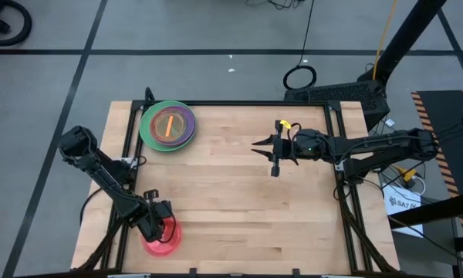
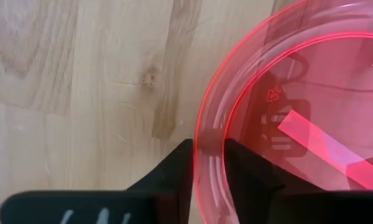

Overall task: Stack plastic plates
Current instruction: Stack the transparent pink plate on top of the transparent orange plate

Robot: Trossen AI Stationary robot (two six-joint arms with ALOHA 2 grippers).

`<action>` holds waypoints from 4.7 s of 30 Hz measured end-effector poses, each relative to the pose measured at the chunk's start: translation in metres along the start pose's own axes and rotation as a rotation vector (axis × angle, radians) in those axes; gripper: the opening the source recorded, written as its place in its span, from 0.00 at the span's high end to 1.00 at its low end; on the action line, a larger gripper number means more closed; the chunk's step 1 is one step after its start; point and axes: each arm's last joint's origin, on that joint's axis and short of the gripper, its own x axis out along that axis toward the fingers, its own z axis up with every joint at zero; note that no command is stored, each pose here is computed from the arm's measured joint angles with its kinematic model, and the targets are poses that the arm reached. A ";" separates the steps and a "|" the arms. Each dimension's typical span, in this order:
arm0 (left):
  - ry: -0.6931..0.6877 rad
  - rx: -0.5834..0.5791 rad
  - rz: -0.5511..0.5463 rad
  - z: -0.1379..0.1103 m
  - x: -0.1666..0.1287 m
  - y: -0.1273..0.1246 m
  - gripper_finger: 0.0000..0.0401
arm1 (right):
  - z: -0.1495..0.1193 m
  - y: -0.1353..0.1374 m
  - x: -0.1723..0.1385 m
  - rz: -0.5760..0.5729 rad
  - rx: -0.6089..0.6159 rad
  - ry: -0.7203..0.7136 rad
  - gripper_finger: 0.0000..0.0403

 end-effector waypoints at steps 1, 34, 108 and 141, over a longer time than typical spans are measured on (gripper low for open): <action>0.000 0.001 0.000 0.000 0.000 0.000 0.78 | 0.000 0.000 0.000 0.000 0.000 0.000 0.82; 0.003 0.004 0.006 0.000 0.000 0.001 0.91 | 0.000 0.000 0.000 0.000 0.000 0.000 0.82; -0.172 -0.006 0.155 0.056 -0.069 0.051 0.91 | 0.000 0.000 0.000 -0.001 -0.008 0.000 0.82; -0.362 0.130 0.065 0.035 -0.014 0.043 0.91 | 0.000 0.000 0.000 -0.001 -0.008 0.000 0.82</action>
